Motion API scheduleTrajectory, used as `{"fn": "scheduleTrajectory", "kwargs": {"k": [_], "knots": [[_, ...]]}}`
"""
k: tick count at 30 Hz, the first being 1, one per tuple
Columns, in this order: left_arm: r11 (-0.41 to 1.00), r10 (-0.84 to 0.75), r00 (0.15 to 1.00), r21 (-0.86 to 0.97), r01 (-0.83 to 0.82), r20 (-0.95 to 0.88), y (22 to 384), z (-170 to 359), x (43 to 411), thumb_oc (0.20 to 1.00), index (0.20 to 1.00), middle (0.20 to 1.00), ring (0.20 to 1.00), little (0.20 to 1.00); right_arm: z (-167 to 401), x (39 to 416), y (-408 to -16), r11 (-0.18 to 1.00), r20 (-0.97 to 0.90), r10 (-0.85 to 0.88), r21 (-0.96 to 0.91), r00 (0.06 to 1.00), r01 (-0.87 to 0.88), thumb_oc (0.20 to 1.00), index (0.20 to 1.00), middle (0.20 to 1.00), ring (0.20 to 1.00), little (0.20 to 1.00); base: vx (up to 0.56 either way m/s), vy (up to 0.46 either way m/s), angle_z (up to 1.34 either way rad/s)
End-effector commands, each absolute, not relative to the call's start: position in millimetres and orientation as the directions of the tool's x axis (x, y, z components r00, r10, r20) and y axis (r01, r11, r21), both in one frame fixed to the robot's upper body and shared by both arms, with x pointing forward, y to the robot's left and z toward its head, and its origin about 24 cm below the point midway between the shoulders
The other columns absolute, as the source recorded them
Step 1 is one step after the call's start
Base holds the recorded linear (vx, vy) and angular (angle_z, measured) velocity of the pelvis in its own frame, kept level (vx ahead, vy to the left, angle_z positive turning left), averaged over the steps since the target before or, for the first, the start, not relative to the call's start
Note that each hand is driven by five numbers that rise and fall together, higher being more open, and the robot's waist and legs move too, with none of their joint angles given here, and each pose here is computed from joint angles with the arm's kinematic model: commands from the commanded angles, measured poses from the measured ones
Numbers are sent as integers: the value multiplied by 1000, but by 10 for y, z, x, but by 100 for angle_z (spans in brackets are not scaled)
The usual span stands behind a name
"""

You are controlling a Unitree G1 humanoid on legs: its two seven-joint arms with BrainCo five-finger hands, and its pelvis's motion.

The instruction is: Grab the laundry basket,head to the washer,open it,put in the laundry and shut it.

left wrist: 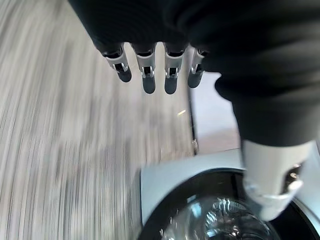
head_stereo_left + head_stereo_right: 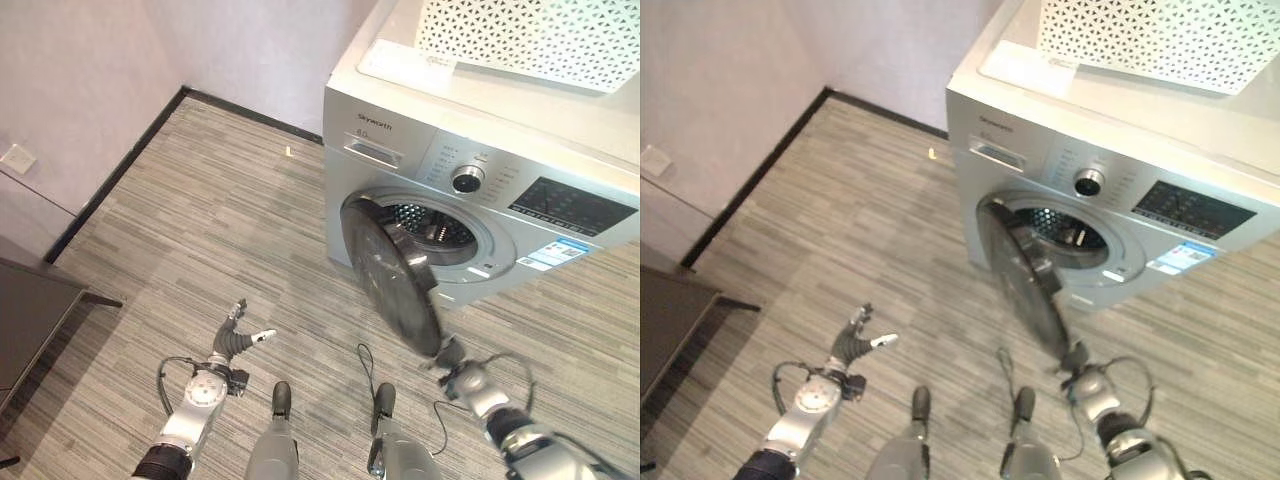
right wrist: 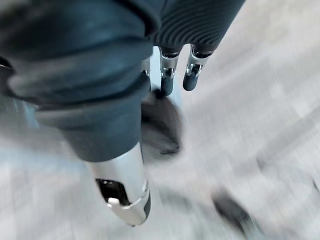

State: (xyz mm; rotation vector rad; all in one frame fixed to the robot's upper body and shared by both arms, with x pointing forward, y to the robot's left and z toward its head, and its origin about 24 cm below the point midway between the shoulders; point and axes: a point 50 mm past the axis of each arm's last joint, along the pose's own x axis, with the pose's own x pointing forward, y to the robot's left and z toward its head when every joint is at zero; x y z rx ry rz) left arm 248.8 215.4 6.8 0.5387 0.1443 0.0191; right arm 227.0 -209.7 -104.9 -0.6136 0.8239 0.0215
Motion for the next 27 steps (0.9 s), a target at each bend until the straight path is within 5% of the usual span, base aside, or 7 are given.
{"fn": "scheduleTrajectory", "kwargs": {"k": [1,6,11,12,18,21,27], "knots": [[405,-88,955,886,-224,282,2342,828,2640,1000,1000,1000,1000,1000,-904,2497,-1972,825,-611,-174,-519,773,-224,1000,1000,1000,1000,1000,14,-34,13],[430,-271,757,778,-458,595,2127,1780,2501,1000,1000,1000,1000,1000,-1058,2294,-2022,836,-680,-182,-487,710,-252,1000,1000,1000,1000,1000,9,-27,15],[628,-402,544,654,-422,737,1636,2298,2465,1000,1000,1000,1000,1000,-1162,2149,-1994,866,-737,-149,-419,659,-273,1000,1000,1000,1000,1000,5,-9,5],[724,-440,479,616,-310,759,1433,2417,2428,1000,1000,1000,1000,1000,-1193,2101,-2017,871,-751,-159,-413,640,-267,1000,1000,1000,1000,1000,-7,11,4],[881,-469,418,447,158,778,976,2621,2486,1000,1000,1000,1000,1000,-1303,1907,-2108,881,-804,-196,-396,562,-260,1000,1000,1000,1000,1000,16,13,3],[810,-511,454,232,539,730,588,2585,2620,1000,1000,1000,1000,1000,-1343,1821,-2187,888,-829,-226,-391,511,-241,1000,1000,1000,1000,1000,10,24,16],[622,-701,483,119,774,524,-48,2283,2773,1000,1000,1000,1000,1000,-1364,1748,-2272,890,-846,-240,-388,476,-241,1000,1000,1000,1000,1000,10,31,1]]}}
